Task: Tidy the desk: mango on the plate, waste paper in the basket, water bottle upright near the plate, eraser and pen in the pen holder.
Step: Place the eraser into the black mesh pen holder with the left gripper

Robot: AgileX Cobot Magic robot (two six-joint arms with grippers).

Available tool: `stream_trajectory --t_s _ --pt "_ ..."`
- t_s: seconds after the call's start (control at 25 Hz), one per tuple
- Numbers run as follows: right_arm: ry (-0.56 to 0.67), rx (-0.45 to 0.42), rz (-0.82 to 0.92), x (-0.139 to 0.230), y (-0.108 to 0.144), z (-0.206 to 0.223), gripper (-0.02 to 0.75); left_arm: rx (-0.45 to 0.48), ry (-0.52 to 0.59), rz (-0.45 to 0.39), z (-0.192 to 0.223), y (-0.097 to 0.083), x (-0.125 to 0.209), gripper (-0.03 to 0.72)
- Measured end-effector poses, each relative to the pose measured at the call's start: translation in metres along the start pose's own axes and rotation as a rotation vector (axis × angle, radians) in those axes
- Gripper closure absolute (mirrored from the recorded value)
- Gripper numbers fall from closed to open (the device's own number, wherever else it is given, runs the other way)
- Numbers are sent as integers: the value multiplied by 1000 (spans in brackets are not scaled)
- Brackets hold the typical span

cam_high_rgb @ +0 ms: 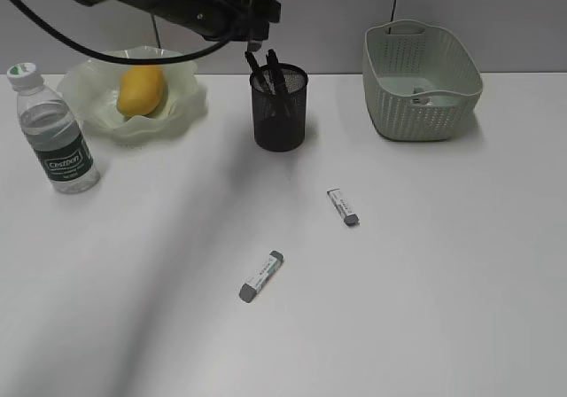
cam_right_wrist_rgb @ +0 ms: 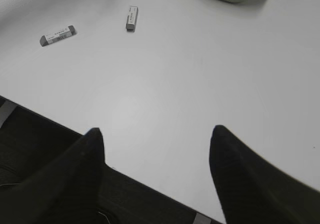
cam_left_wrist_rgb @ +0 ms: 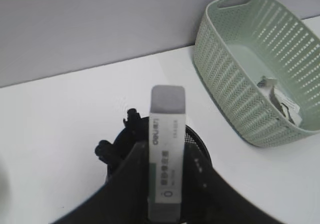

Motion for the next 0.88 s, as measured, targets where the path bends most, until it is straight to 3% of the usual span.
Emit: stream_trajectory --t_s 0.24,0.6,0.88 --pt "-2 0 0 0 0 0 217 12 25 -76 29 1 19 531" --pt "-20 -1 0 -4 0 0 218 7 33 -77 46 -2 34 519" --pt "-24 0 -1 -5 0 0 218 2 17 -77 47 -1 30 374"
Point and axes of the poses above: a point on each arm's last joint axis where the gripper is mounted, z pointing out along that axis toward the gripper, y along the wrist's bending axis when the last joint is at zero, x = y × z, the point moved 10 cm from there along z, pointing out along that axis toward the gripper, and after that the axes turned 1 degree about z, right-handed, at the moved point
